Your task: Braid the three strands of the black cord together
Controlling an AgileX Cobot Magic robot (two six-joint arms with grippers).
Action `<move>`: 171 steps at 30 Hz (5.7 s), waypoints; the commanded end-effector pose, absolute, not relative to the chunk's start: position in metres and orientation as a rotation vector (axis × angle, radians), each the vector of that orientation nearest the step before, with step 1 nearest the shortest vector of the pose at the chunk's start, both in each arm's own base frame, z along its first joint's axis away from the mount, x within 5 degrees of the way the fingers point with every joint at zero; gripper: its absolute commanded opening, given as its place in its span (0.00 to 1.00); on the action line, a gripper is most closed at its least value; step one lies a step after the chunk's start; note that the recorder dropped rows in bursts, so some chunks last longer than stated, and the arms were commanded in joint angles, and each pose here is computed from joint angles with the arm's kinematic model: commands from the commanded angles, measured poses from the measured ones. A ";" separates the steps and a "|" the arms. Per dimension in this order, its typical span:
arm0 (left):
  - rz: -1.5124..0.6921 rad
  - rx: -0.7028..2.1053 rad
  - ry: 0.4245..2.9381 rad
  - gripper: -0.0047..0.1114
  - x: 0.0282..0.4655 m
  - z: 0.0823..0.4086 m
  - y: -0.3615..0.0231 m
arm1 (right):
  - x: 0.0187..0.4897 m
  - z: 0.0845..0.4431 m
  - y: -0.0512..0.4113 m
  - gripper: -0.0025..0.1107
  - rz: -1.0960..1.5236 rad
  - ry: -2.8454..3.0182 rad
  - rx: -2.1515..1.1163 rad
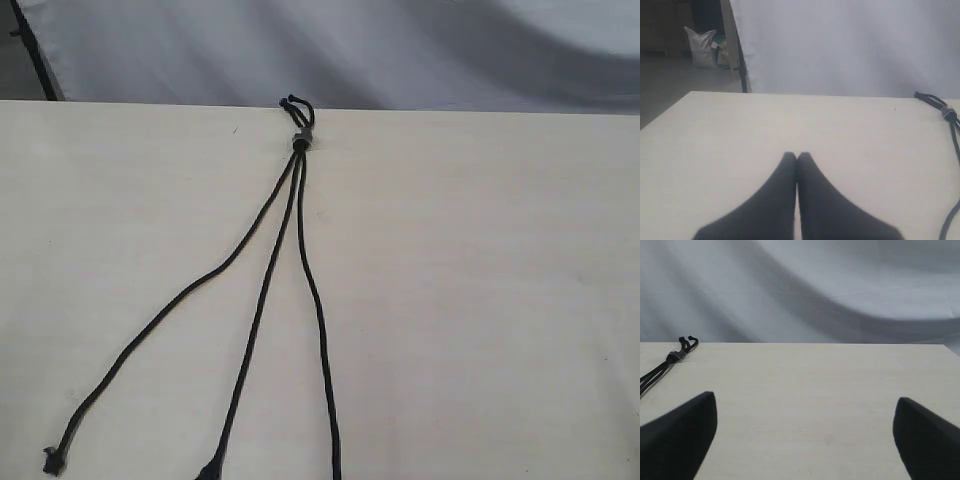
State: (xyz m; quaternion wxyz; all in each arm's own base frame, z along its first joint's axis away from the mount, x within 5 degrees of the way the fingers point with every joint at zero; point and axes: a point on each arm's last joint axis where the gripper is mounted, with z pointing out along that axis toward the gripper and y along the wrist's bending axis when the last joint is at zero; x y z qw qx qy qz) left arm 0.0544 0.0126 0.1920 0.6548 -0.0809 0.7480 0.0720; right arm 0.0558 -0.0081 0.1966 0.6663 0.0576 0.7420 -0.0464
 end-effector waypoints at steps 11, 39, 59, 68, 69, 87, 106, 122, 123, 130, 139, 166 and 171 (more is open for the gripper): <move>0.153 -0.185 1.689 0.04 0.054 0.194 0.012 | 0.055 0.196 -0.008 0.80 -0.120 1.672 0.125; -0.448 -0.401 0.517 0.04 0.016 0.278 0.016 | 0.046 0.241 -0.020 0.80 0.359 1.022 0.576; 0.031 -0.099 1.436 0.04 0.145 0.347 0.019 | 0.139 0.261 0.016 0.80 0.274 1.614 -0.126; -0.004 -0.099 1.564 0.04 0.183 0.322 0.024 | 0.231 0.248 0.087 0.31 0.676 2.047 -0.633; 0.000 -0.095 1.562 0.04 0.183 0.324 0.024 | 0.238 0.242 0.096 0.24 0.680 2.074 -0.651; 0.180 -0.211 1.832 0.04 0.184 0.315 0.041 | 0.291 0.194 0.238 0.02 0.538 2.180 -0.797; 0.096 -0.115 2.106 0.04 0.217 0.278 0.012 | 0.326 0.199 0.200 0.02 0.469 2.649 -0.824; 0.056 0.026 2.215 0.04 0.238 0.254 -0.013 | 0.297 0.129 0.305 0.58 0.108 2.805 -0.874; 0.056 0.026 2.215 0.04 0.238 0.254 -0.013 | 0.299 0.128 0.303 0.58 0.113 2.819 -0.853; 0.055 0.027 2.214 0.04 0.239 0.254 -0.013 | 0.296 0.118 0.304 0.36 0.181 2.885 -0.840; 0.054 0.028 2.212 0.04 0.239 0.254 -0.013 | 0.302 0.180 0.297 0.02 0.060 2.779 -0.995; 0.041 0.022 2.201 0.04 0.239 0.255 -0.014 | 0.378 0.198 0.040 0.02 -0.247 2.870 -0.035; 0.029 0.025 2.187 0.04 0.240 0.256 -0.015 | 0.377 0.147 0.041 0.02 -0.253 2.959 -0.022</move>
